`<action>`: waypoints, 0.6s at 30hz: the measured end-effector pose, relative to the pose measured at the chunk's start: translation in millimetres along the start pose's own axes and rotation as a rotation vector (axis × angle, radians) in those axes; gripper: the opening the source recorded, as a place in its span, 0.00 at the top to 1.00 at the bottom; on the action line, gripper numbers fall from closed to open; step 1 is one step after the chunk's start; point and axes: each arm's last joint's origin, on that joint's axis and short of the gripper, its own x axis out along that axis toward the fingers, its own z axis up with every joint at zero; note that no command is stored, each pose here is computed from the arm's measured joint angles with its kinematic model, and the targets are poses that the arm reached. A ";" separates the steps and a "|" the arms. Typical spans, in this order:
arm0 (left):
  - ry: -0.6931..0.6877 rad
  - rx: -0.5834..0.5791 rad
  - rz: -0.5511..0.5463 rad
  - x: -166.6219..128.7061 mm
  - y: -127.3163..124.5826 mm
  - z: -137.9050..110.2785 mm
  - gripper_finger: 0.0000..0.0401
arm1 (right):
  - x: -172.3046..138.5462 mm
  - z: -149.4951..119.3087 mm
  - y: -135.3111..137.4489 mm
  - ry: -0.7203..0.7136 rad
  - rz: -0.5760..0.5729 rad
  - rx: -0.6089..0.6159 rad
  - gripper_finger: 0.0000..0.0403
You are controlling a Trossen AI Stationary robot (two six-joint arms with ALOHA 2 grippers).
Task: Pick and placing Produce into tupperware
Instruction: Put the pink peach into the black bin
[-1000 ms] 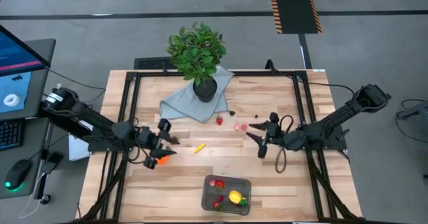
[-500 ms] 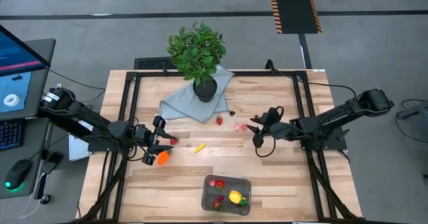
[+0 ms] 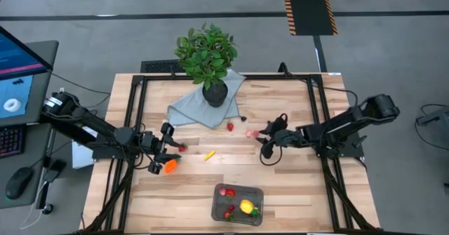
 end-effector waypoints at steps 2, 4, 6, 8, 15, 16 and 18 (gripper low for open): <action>0.000 -0.003 0.000 0.0 0.0 0.0 0.63 | 4.2 -2.6 0.8 0.006 -0.001 -0.008 0.50; 0.000 -0.003 0.000 0.0 0.0 0.0 0.63 | 8.9 -7.9 -0.5 0.034 -0.020 -0.019 0.50; 0.000 -0.003 -0.001 0.0 -0.1 0.0 0.63 | 14.0 -12.3 -1.8 0.053 -0.035 -0.023 0.50; 0.000 -0.004 -0.014 0.0 -0.6 0.0 0.63 | 19.0 -16.3 -2.8 0.065 -0.045 -0.034 0.50; -0.001 -0.004 -0.038 -0.1 -1.3 0.1 0.63 | 34.2 -22.8 -5.5 0.050 -0.068 -0.061 0.50; -0.001 -0.004 -0.039 -0.1 -1.3 0.1 0.63 | 35.3 -23.4 -6.0 0.051 -0.074 -0.064 0.50; -0.001 -0.004 -0.040 -0.1 -1.4 0.1 0.63 | 36.5 -24.1 -6.2 0.054 -0.078 -0.076 0.50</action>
